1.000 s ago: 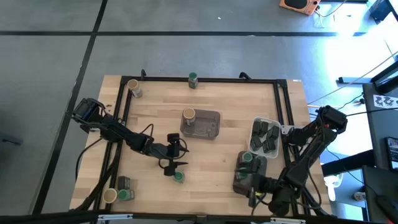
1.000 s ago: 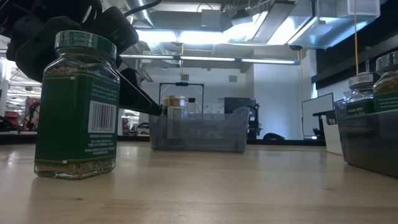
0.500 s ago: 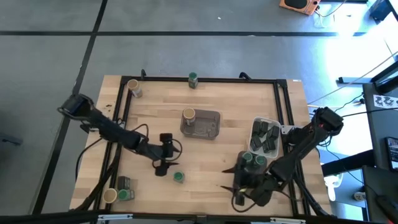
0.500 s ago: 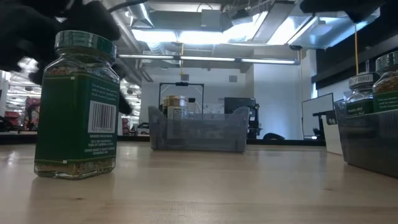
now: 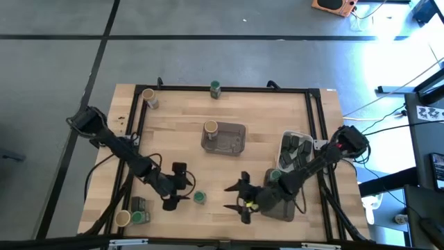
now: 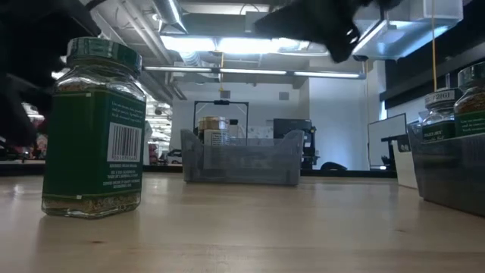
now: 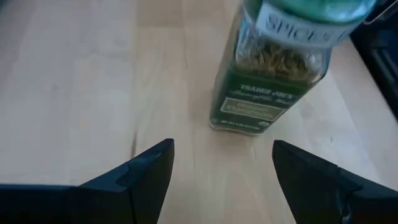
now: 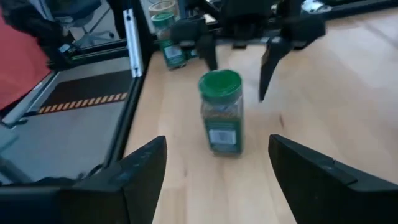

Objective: Sort spices by type
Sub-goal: Put back all the green seasoning bottles into the bottom black bin

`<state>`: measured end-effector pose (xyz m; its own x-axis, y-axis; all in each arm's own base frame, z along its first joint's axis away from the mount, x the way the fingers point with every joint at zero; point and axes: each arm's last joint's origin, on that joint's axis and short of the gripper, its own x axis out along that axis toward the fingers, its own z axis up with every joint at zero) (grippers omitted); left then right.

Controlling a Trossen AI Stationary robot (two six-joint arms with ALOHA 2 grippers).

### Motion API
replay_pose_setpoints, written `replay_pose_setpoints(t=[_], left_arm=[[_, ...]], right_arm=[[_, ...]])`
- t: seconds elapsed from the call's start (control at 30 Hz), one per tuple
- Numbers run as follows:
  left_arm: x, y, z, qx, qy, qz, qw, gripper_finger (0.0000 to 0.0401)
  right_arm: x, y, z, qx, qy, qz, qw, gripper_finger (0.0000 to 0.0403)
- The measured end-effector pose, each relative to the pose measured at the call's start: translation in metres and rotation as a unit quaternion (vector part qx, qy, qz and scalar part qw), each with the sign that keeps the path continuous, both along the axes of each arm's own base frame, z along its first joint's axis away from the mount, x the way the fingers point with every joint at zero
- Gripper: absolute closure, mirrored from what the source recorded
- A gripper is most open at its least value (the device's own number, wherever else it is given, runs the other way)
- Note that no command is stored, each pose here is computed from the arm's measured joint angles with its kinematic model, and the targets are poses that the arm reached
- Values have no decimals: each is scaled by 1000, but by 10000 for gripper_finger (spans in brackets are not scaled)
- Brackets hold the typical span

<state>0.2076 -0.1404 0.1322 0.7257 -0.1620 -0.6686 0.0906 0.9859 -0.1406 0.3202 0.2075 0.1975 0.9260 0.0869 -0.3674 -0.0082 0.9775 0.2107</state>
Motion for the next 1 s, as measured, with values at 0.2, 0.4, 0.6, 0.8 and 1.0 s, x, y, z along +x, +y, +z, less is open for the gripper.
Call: replay_pose_setpoints(t=[0.2, 0.4, 0.6, 0.8, 1.0], left_arm=[[8, -6, -14, 9, -20, 18, 1000, 132], [23, -9, -18, -8, -55, 35, 998, 132], [43, -13, -19, 4, -69, 37, 997, 132], [54, -11, -24, 21, -66, 40, 997, 132], [56, -9, -24, 24, -65, 42, 997, 132]], right_arm=[[15, -3, -11, -5, -32, 13, 999, 123], [26, 1, -13, -18, -36, 20, 999, 123], [31, 2, -10, -46, -44, 23, 998, 123], [38, -11, -10, -66, -42, 11, 997, 123], [48, -15, 0, -67, -23, 30, 997, 123]])
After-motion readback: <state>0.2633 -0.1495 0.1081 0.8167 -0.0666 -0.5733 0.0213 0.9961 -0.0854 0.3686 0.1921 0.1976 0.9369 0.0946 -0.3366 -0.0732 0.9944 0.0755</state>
